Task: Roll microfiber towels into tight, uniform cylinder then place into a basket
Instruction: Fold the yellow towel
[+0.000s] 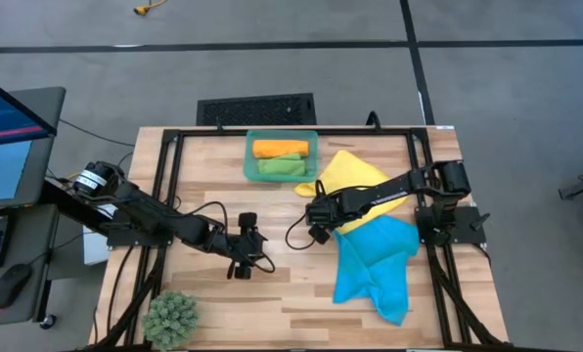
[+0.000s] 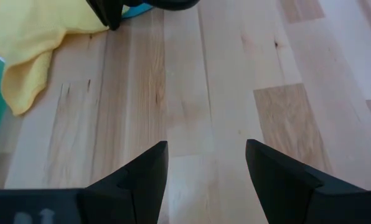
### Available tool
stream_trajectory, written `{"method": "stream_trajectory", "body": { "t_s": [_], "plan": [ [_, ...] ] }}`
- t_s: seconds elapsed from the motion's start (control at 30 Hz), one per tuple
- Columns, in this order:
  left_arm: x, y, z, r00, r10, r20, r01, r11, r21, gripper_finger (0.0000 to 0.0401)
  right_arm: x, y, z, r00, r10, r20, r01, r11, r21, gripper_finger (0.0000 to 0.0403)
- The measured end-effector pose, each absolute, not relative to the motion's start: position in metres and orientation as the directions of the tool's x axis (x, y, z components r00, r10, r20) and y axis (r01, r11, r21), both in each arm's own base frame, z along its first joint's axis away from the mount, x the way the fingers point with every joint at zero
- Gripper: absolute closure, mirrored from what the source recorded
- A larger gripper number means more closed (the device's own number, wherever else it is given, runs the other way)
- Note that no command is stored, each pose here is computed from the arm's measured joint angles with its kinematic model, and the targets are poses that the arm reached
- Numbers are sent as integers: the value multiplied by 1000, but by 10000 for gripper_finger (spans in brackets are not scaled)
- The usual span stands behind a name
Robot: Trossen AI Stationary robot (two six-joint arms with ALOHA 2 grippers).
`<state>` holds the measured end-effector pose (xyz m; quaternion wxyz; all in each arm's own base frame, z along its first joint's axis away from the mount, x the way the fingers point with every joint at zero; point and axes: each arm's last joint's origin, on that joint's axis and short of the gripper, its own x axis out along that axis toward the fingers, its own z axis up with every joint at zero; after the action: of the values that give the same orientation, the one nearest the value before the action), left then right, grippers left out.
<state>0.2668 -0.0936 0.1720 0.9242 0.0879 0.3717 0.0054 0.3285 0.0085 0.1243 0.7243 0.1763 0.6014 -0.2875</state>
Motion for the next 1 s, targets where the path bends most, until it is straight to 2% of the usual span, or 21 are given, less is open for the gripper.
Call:
{"method": "stream_trajectory", "body": {
  "t_s": [0.1,0.17,0.37,0.47,0.57,1.0],
  "plan": [
    [267,-94,172,724,75,-686,64,982,175,192,327,8,124,97,-214,-972,607,787,-112,374],
    [267,-94,172,724,76,-686,67,981,180,192,325,8,123,81,-241,-967,582,799,-150,392],
    [268,-90,173,732,121,-670,27,978,206,192,322,11,138,11,-270,-963,534,816,-223,396],
    [271,-85,174,741,136,-658,0,979,202,192,329,22,159,60,-289,-955,515,829,-219,396],
    [274,-81,175,749,148,-646,-26,981,194,192,328,34,170,28,-304,-952,473,844,-255,395],
    [284,-67,183,802,184,-569,-21,960,281,192,343,90,226,203,-324,-924,389,893,-227,399]
  ]
}}
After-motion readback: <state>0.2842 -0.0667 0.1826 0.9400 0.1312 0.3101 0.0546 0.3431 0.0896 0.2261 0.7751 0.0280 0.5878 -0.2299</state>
